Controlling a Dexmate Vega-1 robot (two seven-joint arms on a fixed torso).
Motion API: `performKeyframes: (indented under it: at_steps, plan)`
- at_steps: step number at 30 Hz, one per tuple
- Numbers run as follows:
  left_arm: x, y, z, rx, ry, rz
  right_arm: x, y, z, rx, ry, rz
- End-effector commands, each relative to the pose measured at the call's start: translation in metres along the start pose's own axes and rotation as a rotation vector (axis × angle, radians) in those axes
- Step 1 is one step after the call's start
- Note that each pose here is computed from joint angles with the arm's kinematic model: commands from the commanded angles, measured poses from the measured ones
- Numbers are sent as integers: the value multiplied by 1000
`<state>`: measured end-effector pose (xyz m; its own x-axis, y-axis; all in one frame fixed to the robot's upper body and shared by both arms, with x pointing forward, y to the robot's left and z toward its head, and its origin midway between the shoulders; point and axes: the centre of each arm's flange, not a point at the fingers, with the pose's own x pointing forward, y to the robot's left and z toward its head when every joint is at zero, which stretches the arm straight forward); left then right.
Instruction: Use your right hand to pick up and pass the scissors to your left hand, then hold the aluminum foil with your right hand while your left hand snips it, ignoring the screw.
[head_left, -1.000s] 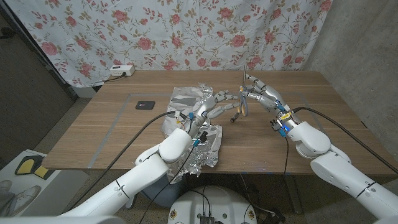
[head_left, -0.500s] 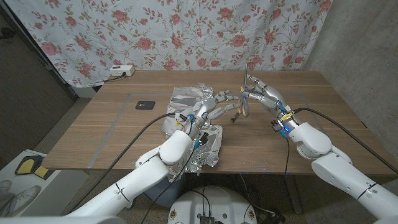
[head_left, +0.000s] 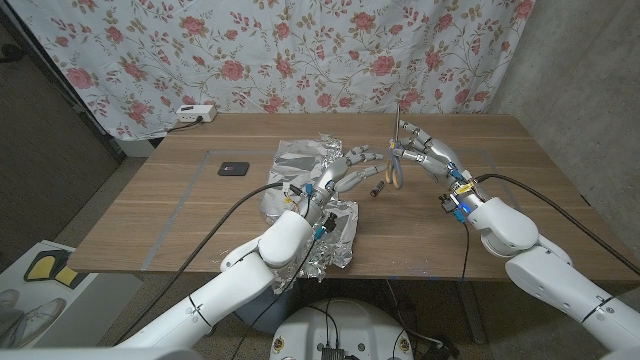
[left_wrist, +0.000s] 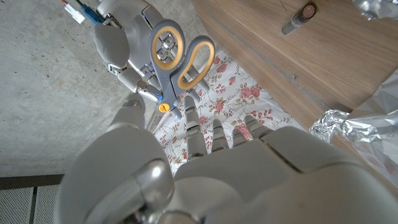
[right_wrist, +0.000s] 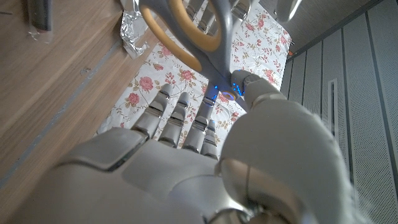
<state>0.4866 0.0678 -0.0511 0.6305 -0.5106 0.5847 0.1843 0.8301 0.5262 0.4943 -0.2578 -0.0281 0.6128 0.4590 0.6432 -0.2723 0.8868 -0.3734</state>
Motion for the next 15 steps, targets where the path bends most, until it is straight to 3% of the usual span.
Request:
performKeyframes:
  at_steps: [1, 15]
  plan:
    - [5, -12, 1, -28, 4, 20, -7, -9, 4, -15, -1, -8]
    - [9, -30, 5, -66, 14, -8, -16, -18, 10, -22, -3, -17]
